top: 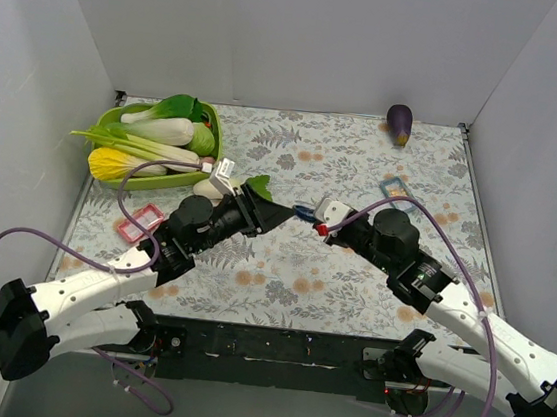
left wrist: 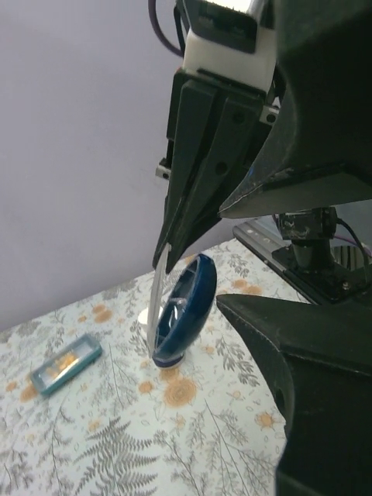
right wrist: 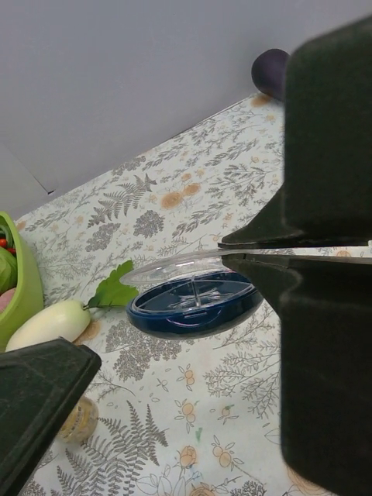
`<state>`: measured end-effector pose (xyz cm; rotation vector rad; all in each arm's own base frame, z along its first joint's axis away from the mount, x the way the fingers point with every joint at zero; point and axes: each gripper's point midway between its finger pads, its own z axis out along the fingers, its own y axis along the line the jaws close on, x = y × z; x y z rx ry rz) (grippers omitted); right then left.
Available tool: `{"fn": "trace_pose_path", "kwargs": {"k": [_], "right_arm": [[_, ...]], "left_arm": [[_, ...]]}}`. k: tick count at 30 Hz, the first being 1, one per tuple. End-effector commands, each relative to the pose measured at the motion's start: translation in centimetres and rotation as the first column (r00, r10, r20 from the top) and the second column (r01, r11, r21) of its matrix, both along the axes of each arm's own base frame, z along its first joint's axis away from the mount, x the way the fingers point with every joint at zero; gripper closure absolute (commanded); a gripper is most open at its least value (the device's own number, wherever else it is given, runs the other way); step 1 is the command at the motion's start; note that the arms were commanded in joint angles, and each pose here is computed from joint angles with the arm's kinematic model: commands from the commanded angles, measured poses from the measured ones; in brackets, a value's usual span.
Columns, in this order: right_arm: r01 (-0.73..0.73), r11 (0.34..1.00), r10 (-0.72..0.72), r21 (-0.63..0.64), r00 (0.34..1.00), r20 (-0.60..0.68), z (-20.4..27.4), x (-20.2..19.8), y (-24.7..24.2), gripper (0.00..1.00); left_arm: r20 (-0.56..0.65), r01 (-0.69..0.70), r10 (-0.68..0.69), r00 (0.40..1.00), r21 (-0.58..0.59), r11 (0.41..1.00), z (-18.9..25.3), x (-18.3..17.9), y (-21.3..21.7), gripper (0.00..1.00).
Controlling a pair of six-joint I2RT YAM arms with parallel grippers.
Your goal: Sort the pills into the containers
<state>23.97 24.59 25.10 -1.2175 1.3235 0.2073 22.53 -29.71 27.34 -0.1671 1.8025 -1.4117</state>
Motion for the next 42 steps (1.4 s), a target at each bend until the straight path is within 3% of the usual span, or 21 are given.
{"fn": "trace_pose_path", "kwargs": {"k": [1,13,25,33,37,42], "right_arm": [[0.005,0.999,-0.009,0.053,0.997,0.074,2.2,0.2,-0.2,0.99],[0.000,0.997,-0.005,0.072,0.998,0.069,2.6,-0.1,-0.3,0.99],[0.027,0.994,-0.029,0.106,0.999,0.021,2.8,0.4,-0.7,0.99],[0.046,0.998,-0.048,0.049,0.998,0.038,1.0,1.0,-1.0,0.99],[0.037,0.998,-0.039,0.049,0.999,0.036,0.8,1.0,-0.8,0.99],[0.033,0.998,-0.034,0.050,0.999,0.035,0.9,1.0,-0.7,0.99]], "left_arm": [[0.122,0.064,-0.049,0.991,-0.119,0.991,4.4,-0.9,-0.4,0.58],[0.109,0.190,-0.177,0.978,-0.114,0.975,2.8,-0.7,-3.9,0.70],[-0.076,0.096,-0.094,0.993,0.019,0.995,-6.4,0.9,-1.3,0.73],[0.159,0.291,-0.272,0.949,-0.111,0.950,0.7,-2.1,-1.8,0.67],[0.222,0.297,-0.259,0.940,-0.159,0.942,4.4,-2.1,-1.7,0.65],[0.218,0.264,-0.221,0.951,-0.190,0.946,5.3,-0.3,-2.5,0.67]]}}
